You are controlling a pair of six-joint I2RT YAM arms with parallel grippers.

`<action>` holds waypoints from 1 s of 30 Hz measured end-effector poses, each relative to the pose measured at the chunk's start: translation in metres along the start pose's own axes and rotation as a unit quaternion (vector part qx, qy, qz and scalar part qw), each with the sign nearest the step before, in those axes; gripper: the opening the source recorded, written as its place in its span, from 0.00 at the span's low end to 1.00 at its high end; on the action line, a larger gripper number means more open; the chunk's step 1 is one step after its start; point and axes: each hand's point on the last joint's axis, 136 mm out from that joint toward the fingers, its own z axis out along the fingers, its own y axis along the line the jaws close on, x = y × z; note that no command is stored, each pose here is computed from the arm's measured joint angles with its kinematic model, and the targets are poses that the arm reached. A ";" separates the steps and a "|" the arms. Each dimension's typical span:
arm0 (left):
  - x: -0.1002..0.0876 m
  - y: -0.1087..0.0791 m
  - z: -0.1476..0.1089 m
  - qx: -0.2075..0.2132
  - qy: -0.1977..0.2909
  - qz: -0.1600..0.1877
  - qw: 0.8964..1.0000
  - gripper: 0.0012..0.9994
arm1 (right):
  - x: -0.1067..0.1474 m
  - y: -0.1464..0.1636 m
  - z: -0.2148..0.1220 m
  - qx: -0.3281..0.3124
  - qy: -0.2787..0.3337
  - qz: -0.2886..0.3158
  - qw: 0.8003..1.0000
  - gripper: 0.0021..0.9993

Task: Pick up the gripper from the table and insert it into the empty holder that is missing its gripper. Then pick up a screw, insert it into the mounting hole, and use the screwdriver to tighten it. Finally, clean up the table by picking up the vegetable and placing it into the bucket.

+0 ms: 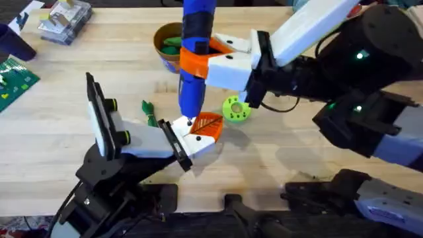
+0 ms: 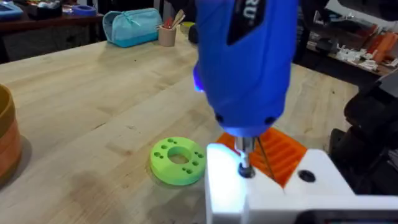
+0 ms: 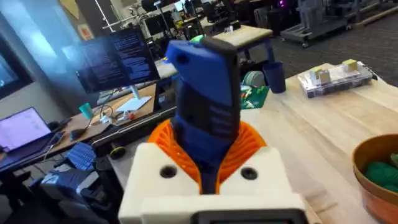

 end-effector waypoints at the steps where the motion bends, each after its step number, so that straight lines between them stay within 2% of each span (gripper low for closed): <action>1: 0.000 0.000 0.000 0.000 0.000 0.000 1.000 0.01 | 0.000 -0.001 -0.001 -0.001 0.001 0.000 1.000 0.08; 30: 0.000 0.000 0.000 0.000 0.000 0.000 1.000 0.01 | 0.002 0.000 -0.002 -0.008 0.007 0.001 1.000 0.08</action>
